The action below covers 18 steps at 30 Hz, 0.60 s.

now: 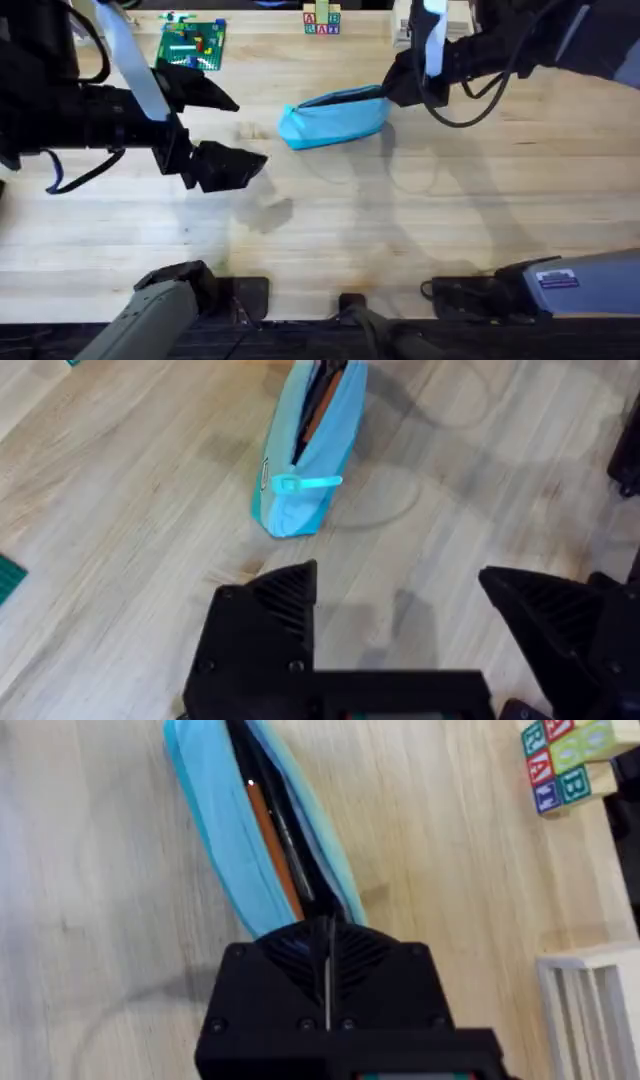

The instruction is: Unzip the bag, pick up the pens from the table one at a time and place them inside, then zip the bag closed.

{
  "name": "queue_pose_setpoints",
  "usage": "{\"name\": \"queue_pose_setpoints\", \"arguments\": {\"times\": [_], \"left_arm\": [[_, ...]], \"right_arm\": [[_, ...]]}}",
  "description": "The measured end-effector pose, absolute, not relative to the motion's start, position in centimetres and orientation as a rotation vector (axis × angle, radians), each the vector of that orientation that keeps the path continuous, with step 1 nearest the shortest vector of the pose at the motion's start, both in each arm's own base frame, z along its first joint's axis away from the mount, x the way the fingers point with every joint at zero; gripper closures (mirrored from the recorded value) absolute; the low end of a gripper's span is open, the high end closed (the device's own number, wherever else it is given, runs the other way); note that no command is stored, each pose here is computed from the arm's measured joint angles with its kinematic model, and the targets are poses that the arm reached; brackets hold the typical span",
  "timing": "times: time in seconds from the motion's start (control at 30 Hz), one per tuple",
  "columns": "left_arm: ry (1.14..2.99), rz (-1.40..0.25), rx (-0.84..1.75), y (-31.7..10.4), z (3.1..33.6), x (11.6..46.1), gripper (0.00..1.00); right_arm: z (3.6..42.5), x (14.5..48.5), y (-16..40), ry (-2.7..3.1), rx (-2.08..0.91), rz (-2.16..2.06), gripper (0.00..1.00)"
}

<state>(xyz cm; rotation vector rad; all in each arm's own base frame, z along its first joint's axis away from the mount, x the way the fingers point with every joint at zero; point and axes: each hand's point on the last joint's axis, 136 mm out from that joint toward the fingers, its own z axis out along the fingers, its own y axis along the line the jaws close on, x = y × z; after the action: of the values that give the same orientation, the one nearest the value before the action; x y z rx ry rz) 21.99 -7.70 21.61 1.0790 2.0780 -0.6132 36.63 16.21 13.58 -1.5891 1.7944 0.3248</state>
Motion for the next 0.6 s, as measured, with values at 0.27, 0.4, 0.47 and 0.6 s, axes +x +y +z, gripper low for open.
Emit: {"name": "queue_pose_setpoints", "arguments": {"times": [0.27,0.4,0.47,0.6], "left_arm": [[2.079,-0.614,1.078,-7.7,21.6,22.0,0.007],[2.079,-0.614,1.078,-7.7,21.6,22.0,0.007],[2.078,-0.614,1.078,-7.7,21.6,22.0,0.007],[2.079,-0.614,1.078,-7.7,21.6,22.0,0.007]], "right_arm": [[13.2,36.5,16.9,1.774,-1.588,0.395,0.972],[13.1,36.4,17.0,1.773,-1.588,0.403,0.972],[13.1,36.4,17.1,1.773,-1.588,0.406,0.972],[12.5,36.4,17.1,1.783,-1.591,0.421,0.972]]}}
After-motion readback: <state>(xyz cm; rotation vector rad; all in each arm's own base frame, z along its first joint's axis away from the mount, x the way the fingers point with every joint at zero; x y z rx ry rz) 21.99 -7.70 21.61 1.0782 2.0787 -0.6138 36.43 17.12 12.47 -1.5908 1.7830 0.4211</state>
